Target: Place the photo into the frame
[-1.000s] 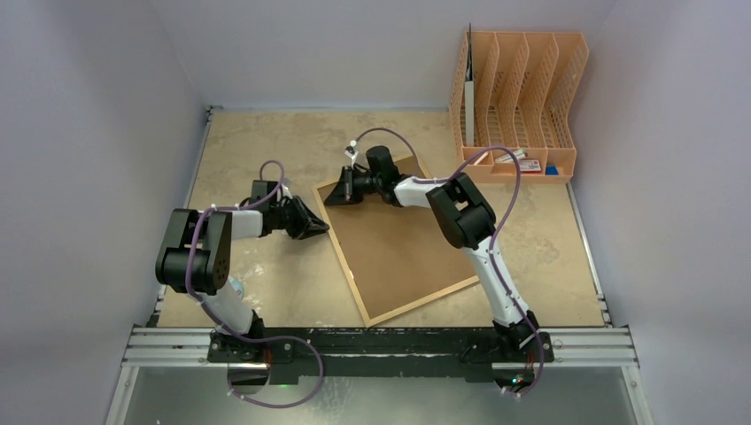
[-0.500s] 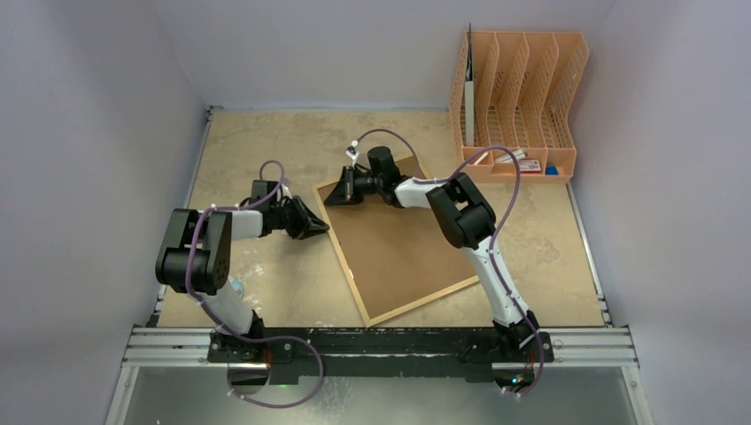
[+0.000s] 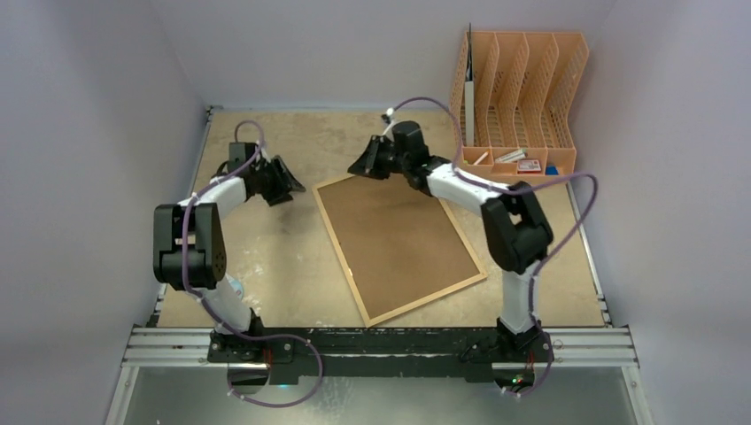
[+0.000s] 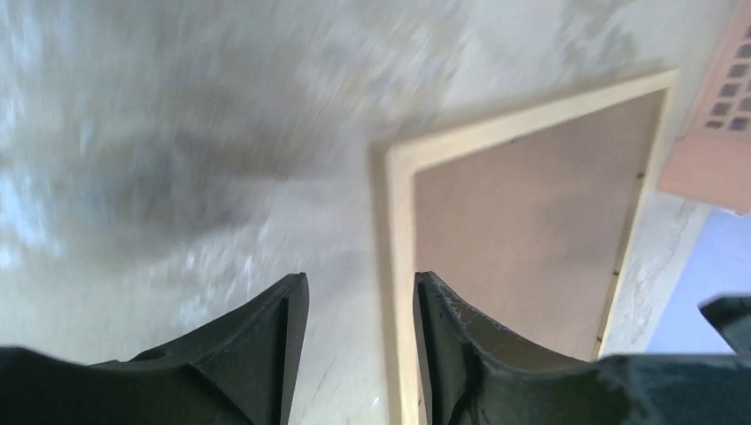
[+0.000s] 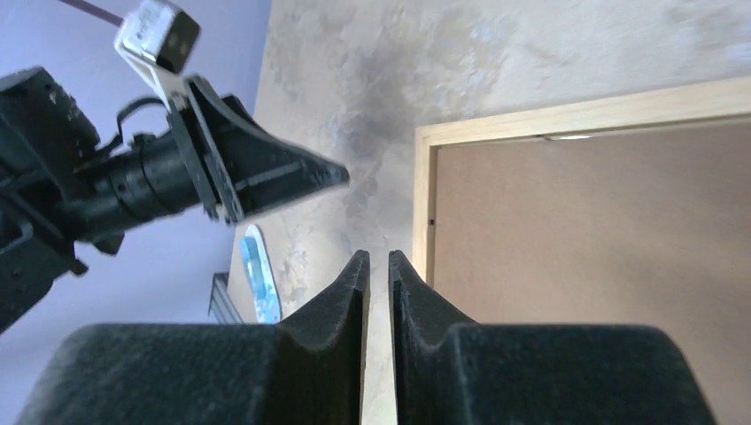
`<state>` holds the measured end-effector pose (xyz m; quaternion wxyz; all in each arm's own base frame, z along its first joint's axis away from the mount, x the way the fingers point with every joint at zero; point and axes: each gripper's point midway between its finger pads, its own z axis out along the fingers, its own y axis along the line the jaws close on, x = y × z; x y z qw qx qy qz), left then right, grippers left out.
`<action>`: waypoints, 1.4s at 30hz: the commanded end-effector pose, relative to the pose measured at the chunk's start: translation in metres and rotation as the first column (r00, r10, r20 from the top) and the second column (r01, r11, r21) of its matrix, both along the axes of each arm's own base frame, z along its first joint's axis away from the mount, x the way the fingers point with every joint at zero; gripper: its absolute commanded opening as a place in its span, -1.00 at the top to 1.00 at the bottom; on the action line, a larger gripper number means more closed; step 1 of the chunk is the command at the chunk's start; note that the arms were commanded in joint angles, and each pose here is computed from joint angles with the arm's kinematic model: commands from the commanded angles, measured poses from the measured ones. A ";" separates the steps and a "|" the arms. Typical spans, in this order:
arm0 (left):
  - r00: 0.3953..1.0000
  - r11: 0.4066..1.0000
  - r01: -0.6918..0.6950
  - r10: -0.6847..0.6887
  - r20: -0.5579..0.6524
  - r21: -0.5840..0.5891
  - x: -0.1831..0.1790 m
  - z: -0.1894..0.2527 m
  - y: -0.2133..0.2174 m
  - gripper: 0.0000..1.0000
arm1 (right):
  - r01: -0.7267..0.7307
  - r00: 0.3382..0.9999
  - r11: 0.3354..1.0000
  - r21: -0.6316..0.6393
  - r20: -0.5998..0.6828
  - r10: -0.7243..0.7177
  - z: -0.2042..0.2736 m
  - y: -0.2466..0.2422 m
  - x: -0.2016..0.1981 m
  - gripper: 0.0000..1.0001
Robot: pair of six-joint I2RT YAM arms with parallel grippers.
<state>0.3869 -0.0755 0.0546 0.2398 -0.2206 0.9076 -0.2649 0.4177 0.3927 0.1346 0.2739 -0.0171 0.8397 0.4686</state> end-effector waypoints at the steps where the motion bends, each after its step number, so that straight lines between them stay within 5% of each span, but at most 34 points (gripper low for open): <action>1: 0.978 0.990 0.124 -0.133 0.161 0.063 0.049 0.031 -0.003 -0.10 | 0.182 0.982 0.955 -0.235 -0.002 -0.187 -0.012 -0.068 -0.010 0.64; 8: 0.913 0.957 0.259 -0.286 0.291 0.128 0.110 0.044 -0.023 -0.42 | 0.240 0.941 0.841 -0.484 -0.097 -0.324 -0.038 -0.152 -0.084 0.03; 17: 0.838 0.870 0.468 -0.493 0.234 0.156 0.108 -0.007 -0.073 -0.42 | 0.261 0.796 0.684 -0.681 -0.249 -0.552 -0.067 -0.254 -0.194 -0.66; 23: 0.820 0.848 0.522 -0.529 0.219 0.094 0.097 -0.025 -0.082 -0.39 | 0.233 0.692 0.693 -0.682 -0.384 -0.610 -0.101 -0.272 -0.243 -0.80; 29: 0.822 0.842 0.535 -0.537 0.189 0.067 0.085 -0.030 -0.085 -0.25 | 0.250 0.648 0.724 -0.643 -0.444 -0.618 -0.119 -0.274 -0.250 -0.83; 33: 0.838 0.851 0.520 -0.525 0.148 0.070 0.078 -0.035 -0.080 -0.15 | 0.247 0.642 0.736 -0.630 -0.462 -0.612 -0.122 -0.271 -0.243 -0.82; 39: 0.851 0.861 0.503 -0.509 0.132 0.078 0.075 -0.038 -0.077 -0.10 | 0.385 0.727 0.728 -0.567 -0.299 -0.618 -0.065 -0.271 -0.199 -0.79; 42: 0.847 0.858 0.509 -0.513 0.138 0.066 0.073 -0.037 -0.079 -0.09 | 0.343 0.709 0.722 -0.601 -0.338 -0.618 -0.066 -0.275 -0.216 -0.78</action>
